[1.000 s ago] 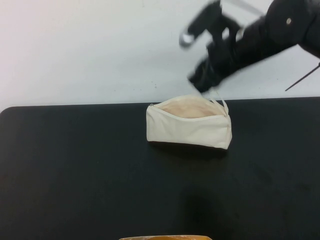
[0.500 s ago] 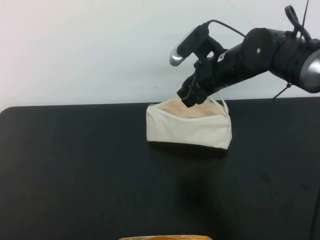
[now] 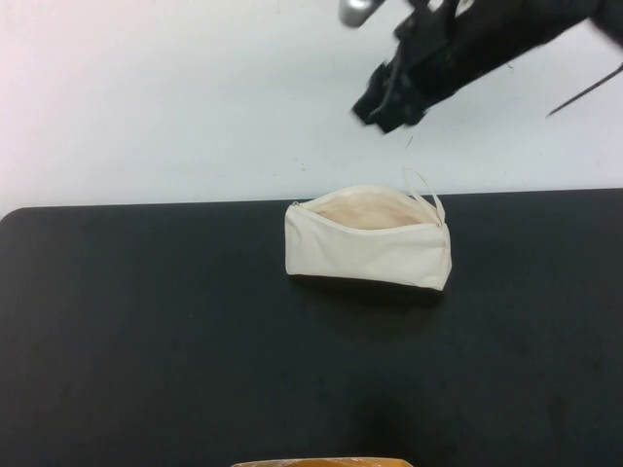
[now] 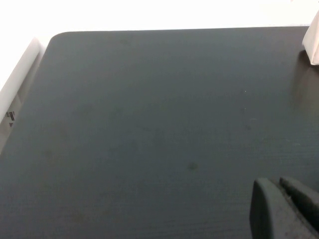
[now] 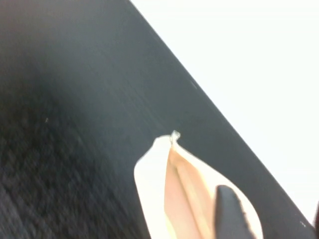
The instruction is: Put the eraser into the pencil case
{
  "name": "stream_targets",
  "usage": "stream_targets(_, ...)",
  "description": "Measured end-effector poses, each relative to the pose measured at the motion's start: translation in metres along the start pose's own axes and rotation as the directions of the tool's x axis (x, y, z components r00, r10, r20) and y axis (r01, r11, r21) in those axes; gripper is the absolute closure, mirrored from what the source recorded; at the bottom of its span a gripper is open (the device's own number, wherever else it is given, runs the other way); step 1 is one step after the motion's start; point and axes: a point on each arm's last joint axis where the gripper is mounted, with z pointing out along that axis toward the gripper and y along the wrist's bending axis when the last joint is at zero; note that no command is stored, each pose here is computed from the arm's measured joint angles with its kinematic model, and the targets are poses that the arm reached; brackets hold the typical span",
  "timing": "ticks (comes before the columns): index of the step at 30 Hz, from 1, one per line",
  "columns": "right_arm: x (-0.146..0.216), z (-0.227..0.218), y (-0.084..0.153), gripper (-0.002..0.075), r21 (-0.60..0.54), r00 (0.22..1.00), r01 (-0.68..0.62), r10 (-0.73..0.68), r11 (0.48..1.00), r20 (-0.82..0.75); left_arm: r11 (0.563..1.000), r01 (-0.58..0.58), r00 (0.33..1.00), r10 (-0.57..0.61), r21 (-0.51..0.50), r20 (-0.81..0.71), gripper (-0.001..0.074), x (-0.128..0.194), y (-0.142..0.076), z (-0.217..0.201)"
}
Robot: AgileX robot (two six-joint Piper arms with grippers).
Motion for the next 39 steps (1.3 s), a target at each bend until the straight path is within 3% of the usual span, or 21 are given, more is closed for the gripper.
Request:
stream_targets(4,-0.007,-0.045,0.002,0.0610,0.061,0.997,0.069,-0.066,0.996,-0.049,1.000,0.000,1.000,0.000,0.000,0.000,0.0736,0.000,0.000,0.000)
stream_targets(7,-0.013,-0.089,0.004,0.0690,0.147,0.996,0.082,-0.075,0.986,-0.054,1.000,0.000,1.000,0.000,0.000,0.000,0.0736,0.000,0.000,0.000)
stream_targets(14,-0.020,-0.207,0.019,0.0721,0.368,0.997,0.073,-0.082,0.927,0.010,1.000,0.000,1.000,0.000,0.000,0.000,0.0736,0.000,0.000,0.000)
stream_targets(22,0.005,-0.312,0.047,0.0725,0.534,0.999,-0.007,-0.019,0.846,0.043,1.000,0.000,1.000,0.000,0.000,0.000,0.0736,0.000,0.000,0.000)
stream_targets(27,0.023,-0.316,0.057,0.0725,0.523,0.999,-0.050,0.039,0.851,0.032,1.000,0.000,1.000,0.000,0.000,0.000,0.0736,0.000,0.000,0.000)
stream_targets(33,0.041,-0.273,0.054,0.0725,0.471,0.959,-0.252,0.283,0.846,0.005,1.000,0.000,1.000,0.000,0.000,0.000,0.0736,0.000,0.000,0.000)
stream_targets(39,0.052,-0.223,0.045,0.0726,0.449,0.920,-0.291,0.376,0.845,-0.112,1.000,0.000,1.000,0.000,0.000,0.000,0.0736,0.000,0.000,0.000)
